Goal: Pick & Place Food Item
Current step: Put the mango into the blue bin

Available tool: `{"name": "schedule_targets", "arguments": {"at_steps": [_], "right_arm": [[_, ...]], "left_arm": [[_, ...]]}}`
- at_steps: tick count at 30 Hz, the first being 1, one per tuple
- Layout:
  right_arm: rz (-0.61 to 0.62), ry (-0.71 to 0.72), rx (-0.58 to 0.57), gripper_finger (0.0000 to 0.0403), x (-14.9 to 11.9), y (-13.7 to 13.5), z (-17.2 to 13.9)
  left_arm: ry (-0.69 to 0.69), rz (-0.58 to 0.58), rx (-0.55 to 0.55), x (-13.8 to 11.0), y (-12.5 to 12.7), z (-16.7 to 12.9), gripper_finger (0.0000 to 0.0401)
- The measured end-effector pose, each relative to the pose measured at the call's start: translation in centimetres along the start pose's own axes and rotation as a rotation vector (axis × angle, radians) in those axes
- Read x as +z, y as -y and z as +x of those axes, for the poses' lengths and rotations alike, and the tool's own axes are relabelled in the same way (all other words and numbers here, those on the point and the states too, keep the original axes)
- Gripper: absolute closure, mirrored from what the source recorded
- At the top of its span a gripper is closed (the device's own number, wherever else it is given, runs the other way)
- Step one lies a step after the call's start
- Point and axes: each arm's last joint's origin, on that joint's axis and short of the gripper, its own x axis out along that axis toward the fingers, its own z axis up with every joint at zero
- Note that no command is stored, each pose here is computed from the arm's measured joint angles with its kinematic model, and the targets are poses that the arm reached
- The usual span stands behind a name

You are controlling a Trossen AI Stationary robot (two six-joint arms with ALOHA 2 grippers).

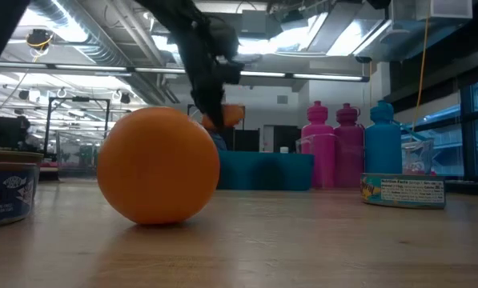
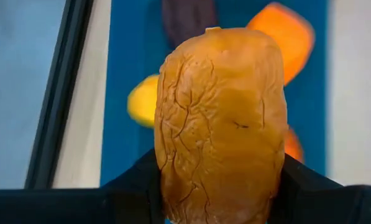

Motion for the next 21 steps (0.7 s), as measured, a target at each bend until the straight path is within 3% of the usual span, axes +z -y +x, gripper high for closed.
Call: {"name": "schedule_targets", "arguments": {"at_steps": [9, 21], "right_arm": [[-0.004, -0.008, -0.001, 0.0394, -0.1, 0.0, 0.0], [-0.003, -0.009, -0.002, 0.0394, -0.1, 0.0, 0.0]], "left_arm": [[-0.123, 0.016, 0.057, -0.2, 0.2, 3.3, 0.0237], [-0.142, 0.018, 0.064, -0.3, 0.2, 3.7, 0.0237]]}}
